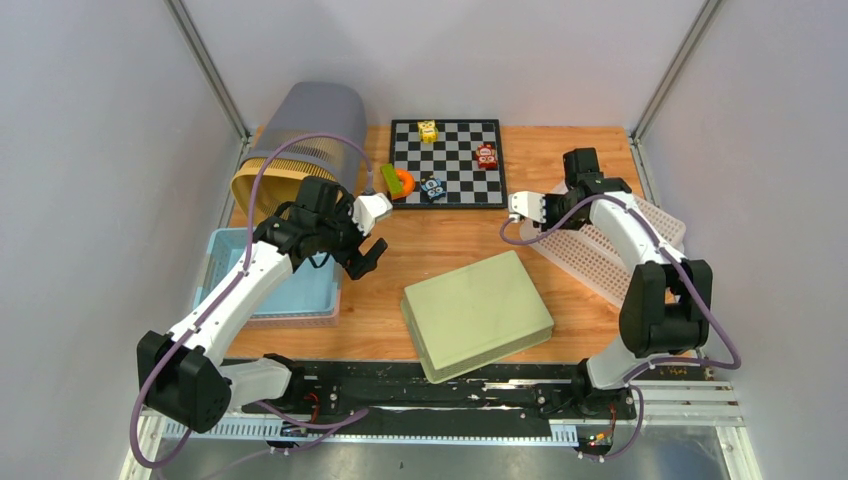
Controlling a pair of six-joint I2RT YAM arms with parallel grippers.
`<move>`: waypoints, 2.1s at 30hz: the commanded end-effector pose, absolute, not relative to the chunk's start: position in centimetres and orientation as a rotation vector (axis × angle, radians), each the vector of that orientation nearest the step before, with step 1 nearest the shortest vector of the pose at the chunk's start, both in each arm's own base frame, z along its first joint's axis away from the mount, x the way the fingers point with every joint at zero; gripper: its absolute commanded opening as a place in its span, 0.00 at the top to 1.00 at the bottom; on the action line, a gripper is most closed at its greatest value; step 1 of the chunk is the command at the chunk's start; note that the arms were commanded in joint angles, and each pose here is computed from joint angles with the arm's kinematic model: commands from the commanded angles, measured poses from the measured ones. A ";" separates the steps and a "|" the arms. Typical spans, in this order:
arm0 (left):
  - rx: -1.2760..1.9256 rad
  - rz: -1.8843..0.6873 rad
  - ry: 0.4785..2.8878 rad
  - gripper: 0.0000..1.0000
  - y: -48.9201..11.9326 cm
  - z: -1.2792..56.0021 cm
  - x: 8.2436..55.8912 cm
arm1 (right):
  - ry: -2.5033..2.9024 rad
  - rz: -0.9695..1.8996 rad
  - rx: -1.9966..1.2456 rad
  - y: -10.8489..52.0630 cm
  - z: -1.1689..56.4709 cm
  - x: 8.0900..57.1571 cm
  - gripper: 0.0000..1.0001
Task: Turn the large container upside down
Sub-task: Move the container to the corner of the board.
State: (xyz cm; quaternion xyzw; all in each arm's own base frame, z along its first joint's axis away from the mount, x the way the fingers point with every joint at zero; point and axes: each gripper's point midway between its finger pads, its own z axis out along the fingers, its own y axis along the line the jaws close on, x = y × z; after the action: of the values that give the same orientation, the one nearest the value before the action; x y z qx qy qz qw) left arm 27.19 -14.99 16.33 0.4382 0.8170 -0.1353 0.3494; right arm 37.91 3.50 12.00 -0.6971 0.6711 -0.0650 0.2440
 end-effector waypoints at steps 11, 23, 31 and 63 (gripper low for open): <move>1.140 -0.332 2.076 0.00 -15.0 16.8 27.3 | 1.990 0.104 -1.654 5.6 16.5 29.8 0.37; 1.137 -0.334 2.060 0.00 -15.0 17.3 27.2 | 2.280 -0.160 -0.219 -6.3 24.4 28.1 0.24; 1.133 -0.333 2.047 0.00 -15.0 17.6 27.0 | 2.335 -0.233 0.172 -13.4 19.2 26.6 0.25; 1.136 -0.331 2.080 0.00 -15.0 16.8 27.4 | 2.443 0.088 0.322 -19.8 9.7 36.5 0.25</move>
State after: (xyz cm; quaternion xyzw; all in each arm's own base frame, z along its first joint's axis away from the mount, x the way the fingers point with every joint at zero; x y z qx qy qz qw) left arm 27.12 -14.87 17.21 0.4401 0.8092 -0.1307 0.3666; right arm 34.35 -19.46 11.31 0.1515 0.9218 0.0574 0.3522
